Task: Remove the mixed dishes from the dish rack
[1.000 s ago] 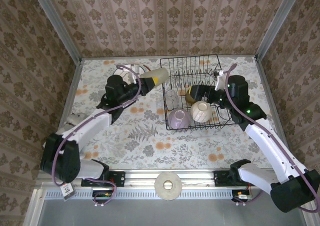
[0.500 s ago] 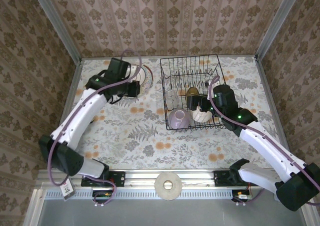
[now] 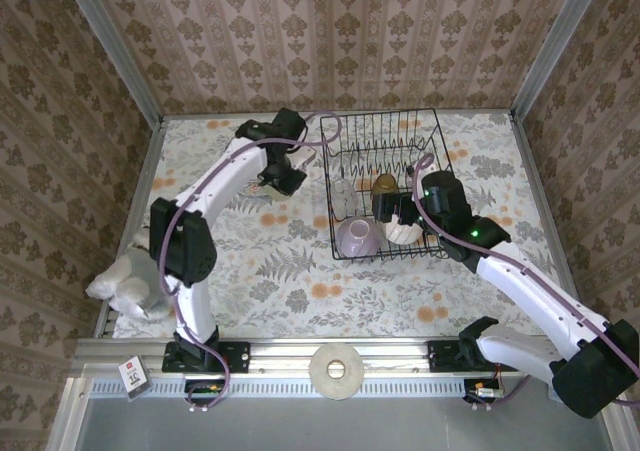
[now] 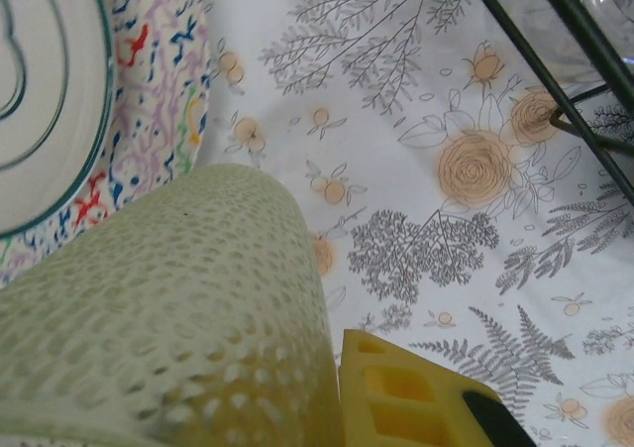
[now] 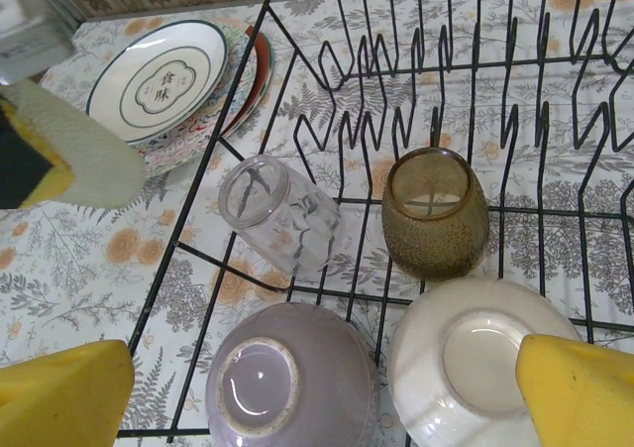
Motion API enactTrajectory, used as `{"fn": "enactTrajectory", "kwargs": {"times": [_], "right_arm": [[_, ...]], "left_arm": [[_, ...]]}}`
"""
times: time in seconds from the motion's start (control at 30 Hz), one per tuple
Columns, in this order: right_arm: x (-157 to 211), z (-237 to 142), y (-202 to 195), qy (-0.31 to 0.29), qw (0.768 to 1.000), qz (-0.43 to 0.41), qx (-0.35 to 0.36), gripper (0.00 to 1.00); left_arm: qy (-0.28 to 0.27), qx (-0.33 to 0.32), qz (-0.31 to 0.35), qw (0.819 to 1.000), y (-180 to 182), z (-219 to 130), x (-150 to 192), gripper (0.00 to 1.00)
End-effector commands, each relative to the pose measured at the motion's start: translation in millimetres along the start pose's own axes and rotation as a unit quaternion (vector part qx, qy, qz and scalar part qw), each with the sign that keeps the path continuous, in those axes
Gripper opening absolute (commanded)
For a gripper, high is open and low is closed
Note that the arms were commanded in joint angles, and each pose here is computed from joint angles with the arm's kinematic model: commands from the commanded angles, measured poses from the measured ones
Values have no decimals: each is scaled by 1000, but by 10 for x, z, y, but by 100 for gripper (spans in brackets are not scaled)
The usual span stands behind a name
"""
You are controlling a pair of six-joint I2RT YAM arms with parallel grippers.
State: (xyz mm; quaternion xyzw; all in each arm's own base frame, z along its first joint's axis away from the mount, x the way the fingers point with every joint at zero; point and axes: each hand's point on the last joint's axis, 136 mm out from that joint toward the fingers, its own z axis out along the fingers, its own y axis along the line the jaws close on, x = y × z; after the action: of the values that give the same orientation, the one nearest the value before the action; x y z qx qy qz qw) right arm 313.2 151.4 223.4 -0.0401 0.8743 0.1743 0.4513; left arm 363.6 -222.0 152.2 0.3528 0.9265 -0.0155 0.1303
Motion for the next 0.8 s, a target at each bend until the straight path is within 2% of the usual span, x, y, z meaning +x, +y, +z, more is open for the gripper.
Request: {"fn": "enactTrajectory", "kwargs": {"times": [0.0,0.27,0.73,0.77], "right_arm": [[9,46,-4,-8,1000,-14,3,100],[18,61,-15,-8,1000,-17,8,100],[36,96,-18,-4,1000,-20,12,100],[42,101,-18,-3,1000,-20,12,100]], "left_arm": [[-8,21,71,997,-78,25,-154,0],[15,53,121,991,-158,362,-230,0],[47,64,134,988,-254,634,-140,0],[49,65,132,988,-263,647,-131,2]]}}
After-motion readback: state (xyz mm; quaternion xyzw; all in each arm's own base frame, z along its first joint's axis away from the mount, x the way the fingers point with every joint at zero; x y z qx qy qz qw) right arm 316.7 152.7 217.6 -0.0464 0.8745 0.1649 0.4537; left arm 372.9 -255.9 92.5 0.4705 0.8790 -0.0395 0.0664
